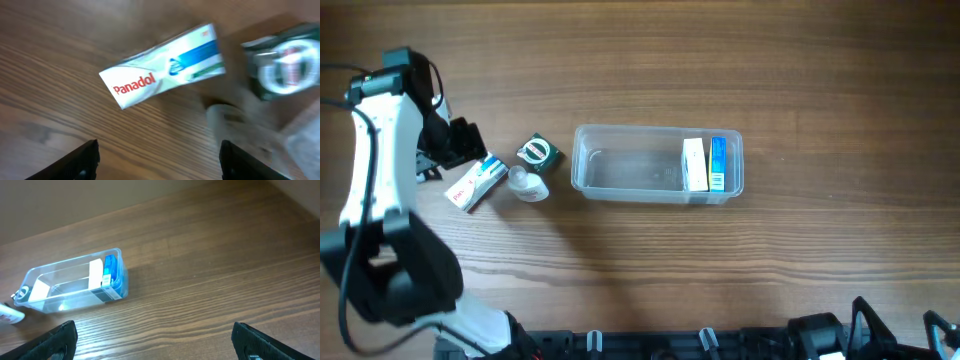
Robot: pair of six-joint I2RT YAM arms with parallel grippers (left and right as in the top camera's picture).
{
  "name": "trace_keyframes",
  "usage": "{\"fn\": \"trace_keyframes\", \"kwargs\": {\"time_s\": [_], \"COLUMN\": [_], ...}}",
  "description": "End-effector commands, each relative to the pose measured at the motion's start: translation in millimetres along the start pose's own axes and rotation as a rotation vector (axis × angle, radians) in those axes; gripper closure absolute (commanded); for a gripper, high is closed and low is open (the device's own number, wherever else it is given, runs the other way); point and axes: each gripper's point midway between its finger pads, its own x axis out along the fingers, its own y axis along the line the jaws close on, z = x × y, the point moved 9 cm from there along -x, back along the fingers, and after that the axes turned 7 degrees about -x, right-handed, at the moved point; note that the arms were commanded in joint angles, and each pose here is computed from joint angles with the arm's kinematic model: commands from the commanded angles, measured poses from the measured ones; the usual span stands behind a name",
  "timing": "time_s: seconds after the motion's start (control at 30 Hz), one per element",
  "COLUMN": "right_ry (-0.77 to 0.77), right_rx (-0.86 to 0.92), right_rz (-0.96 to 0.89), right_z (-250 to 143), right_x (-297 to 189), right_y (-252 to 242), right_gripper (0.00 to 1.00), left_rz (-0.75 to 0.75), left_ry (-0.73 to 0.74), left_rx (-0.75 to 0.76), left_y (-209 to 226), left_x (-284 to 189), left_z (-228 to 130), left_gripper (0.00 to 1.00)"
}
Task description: Pack container
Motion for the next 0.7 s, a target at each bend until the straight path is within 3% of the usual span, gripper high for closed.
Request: {"fn": "trace_keyframes", "kwargs": {"time_s": [0.0, 0.17, 0.47, 0.67], "right_ry": [-0.013, -0.013, -0.013, -0.013], "right_rx": [-0.011, -0.011, -0.011, -0.011], "right_rz": [0.009, 0.009, 0.009, 0.009], "right_z": [-1.7, -1.7, -1.7, -1.7], "right_x": [-2.6, -2.6, -2.6, -2.6], "right_y": [0.0, 0.0, 0.0, 0.0], "right_gripper": [0.0, 0.0, 0.0, 0.0], "left_rz": [0.012, 0.026, 0.025, 0.025], "left_ry": [0.113, 0.192, 0.135, 0.065], "left_rx": [0.012, 0.088, 0.108, 0.035], "left_y": [0.4, -4.0, -9.8, -12.7], "left_x": [35.5, 72.4, 102.6, 111.9], "left_z": [4.7, 13.8, 34.6, 48.0], "left_gripper": [0.24, 0.31, 0.26, 0.22]}}
